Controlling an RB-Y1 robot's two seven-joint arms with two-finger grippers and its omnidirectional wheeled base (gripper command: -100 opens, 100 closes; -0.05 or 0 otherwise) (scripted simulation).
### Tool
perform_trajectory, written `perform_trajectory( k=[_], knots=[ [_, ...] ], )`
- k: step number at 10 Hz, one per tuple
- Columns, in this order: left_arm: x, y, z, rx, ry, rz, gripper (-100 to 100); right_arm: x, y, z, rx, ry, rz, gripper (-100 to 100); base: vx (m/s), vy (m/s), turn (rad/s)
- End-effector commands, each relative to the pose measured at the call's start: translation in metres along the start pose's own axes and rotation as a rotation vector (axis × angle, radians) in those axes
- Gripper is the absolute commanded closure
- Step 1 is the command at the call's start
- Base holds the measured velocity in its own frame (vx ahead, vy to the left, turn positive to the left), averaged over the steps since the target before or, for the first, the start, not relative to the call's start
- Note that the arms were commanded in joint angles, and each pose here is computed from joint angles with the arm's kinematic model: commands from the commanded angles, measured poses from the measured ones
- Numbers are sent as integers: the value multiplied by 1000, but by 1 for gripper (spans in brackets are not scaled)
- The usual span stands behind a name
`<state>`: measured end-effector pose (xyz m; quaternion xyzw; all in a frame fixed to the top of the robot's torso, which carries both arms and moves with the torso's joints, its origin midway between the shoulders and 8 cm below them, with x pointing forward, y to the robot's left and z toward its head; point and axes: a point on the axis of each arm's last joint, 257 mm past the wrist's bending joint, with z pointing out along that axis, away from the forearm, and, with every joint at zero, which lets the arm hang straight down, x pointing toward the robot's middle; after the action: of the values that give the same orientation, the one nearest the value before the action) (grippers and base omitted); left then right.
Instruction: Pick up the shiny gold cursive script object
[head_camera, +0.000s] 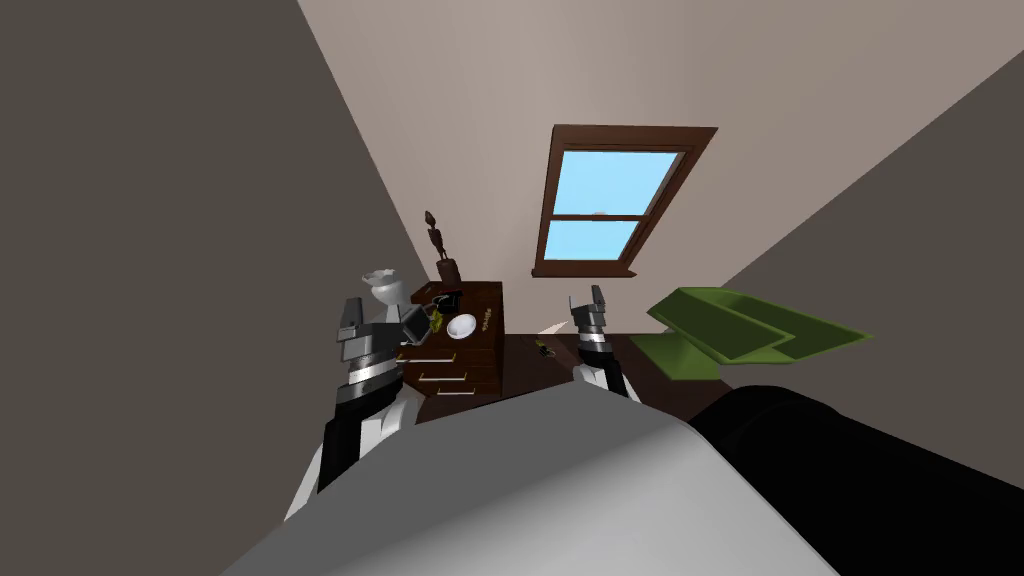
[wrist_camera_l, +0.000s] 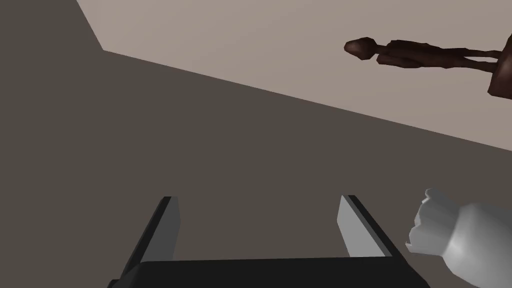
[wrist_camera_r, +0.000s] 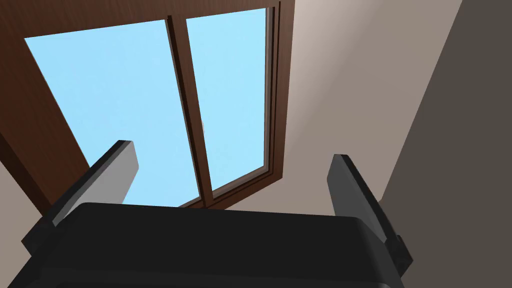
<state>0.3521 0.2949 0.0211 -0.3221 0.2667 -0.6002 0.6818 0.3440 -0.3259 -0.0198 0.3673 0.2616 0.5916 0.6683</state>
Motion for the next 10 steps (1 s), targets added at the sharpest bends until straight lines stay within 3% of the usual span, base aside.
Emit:
perform_trajectory(
  k=[1, 5, 10],
  knots=[
    [2, 9, 5, -25, 40, 43, -100, 0, 0, 0, 0, 0, 0, 0, -18, -119, -10],
    [-8, 38, 18, -107, 88, 167, -100, 0, 0, 0, 0, 0, 1, 0, 1, -269, 7],
    [-25, 67, 25, -198, 86, 247, -100, 0, 0, 0, 0, 0, 0, 0, -2, -170, 5]
  ],
)
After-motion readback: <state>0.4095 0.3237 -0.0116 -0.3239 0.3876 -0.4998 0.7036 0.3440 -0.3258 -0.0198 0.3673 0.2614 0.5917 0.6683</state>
